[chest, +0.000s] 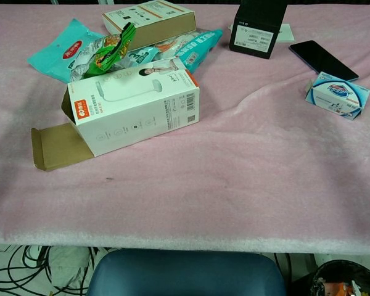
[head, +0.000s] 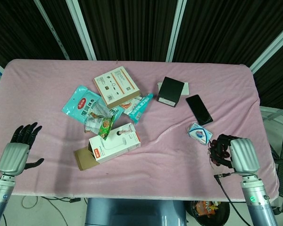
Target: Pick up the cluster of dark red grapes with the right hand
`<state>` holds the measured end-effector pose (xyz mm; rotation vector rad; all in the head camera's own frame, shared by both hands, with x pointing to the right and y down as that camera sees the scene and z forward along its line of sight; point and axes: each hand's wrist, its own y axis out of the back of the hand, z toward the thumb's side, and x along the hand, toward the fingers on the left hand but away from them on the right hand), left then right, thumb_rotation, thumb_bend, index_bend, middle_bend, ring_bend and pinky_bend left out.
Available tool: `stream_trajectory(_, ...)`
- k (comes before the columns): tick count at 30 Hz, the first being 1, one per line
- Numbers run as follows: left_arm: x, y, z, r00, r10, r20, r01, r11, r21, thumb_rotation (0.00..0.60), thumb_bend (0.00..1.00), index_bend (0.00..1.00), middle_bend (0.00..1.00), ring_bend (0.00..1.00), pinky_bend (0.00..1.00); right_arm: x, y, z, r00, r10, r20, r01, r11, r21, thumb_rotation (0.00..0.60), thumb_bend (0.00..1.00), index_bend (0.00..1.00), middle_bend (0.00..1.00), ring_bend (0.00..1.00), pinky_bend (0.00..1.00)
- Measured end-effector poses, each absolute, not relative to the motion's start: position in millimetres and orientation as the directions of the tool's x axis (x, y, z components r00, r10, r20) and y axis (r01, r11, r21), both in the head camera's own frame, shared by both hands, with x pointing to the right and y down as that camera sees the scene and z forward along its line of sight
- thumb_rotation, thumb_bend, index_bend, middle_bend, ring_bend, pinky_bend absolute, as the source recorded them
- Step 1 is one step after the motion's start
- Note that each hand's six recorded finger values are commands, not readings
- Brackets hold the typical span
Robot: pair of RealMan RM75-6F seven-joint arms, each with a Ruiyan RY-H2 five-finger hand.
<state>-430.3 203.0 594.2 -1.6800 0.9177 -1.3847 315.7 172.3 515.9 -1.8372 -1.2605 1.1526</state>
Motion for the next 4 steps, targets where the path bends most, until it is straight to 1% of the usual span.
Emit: stream_trajectory(4, -429.2, 203.9, 593.5, 0.159, -0.885, 0.437, -0.054, -0.449, -0.892, 0.600, 0.00, 0.00, 0.00, 0.00, 0.00, 319.8, 178.6, 506.6, 0.172, 0.936, -0.309, 0.395, -0.352, -0.849, 0.600, 0.56, 0.79, 0.67, 0.66, 0.72)
